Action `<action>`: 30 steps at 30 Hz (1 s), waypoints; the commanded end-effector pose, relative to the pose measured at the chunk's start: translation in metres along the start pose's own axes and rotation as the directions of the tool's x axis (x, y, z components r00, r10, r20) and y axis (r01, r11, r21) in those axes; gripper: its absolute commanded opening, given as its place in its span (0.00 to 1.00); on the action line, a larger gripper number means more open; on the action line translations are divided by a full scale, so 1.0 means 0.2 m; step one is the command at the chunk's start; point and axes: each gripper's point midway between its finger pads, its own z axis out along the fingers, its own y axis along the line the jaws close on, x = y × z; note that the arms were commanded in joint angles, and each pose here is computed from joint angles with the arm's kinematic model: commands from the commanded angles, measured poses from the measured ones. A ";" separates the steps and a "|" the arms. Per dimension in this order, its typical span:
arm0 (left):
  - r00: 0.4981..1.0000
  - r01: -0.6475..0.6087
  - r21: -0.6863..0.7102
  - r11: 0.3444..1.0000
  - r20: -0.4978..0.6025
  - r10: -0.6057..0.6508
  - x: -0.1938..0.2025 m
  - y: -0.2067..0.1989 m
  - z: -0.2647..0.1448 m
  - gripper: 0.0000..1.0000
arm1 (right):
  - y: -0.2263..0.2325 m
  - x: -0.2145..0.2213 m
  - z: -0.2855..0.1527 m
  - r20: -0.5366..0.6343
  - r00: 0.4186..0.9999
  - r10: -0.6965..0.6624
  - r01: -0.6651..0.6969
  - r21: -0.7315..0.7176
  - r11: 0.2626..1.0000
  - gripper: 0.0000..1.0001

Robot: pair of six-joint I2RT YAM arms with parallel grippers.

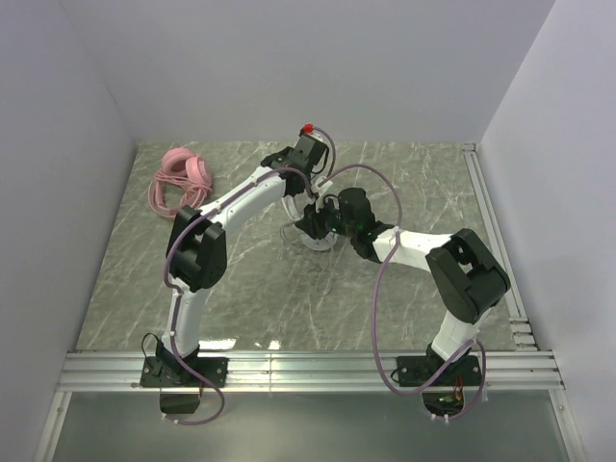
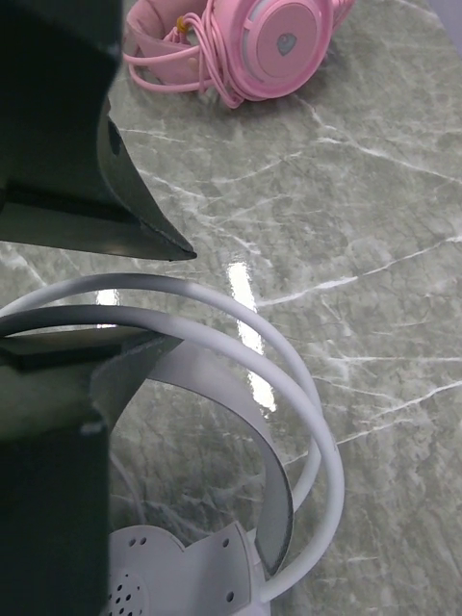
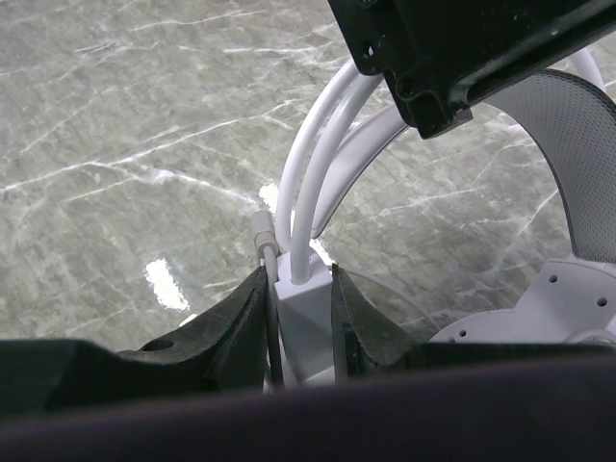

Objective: Wrap the headphones
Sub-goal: Pass the headphones from the right arm to the left

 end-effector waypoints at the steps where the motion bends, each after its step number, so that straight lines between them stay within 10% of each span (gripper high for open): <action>1: 0.997 -0.064 -0.032 0.997 -0.042 0.063 0.05 -0.03 0.03 0.36 | 0.01 0.08 0.02 -0.069 0.996 -0.064 0.064 0.005 0.998 0.00; 14: 0.988 -0.096 -0.032 0.995 -0.121 0.091 0.16 -0.04 0.08 0.01 | 0.01 0.08 0.02 -0.068 0.996 -0.063 0.064 0.008 0.998 0.00; 21: 0.992 -0.075 -0.038 0.996 -0.109 0.071 0.18 -0.03 0.08 0.00 | 0.01 0.06 0.01 -0.059 0.996 -0.066 0.067 0.004 0.998 0.00; 30: 0.996 -0.039 0.026 0.999 -0.082 0.041 0.18 -0.09 0.06 0.00 | 0.02 -0.03 0.00 -0.013 0.998 -0.057 0.057 0.017 0.998 0.41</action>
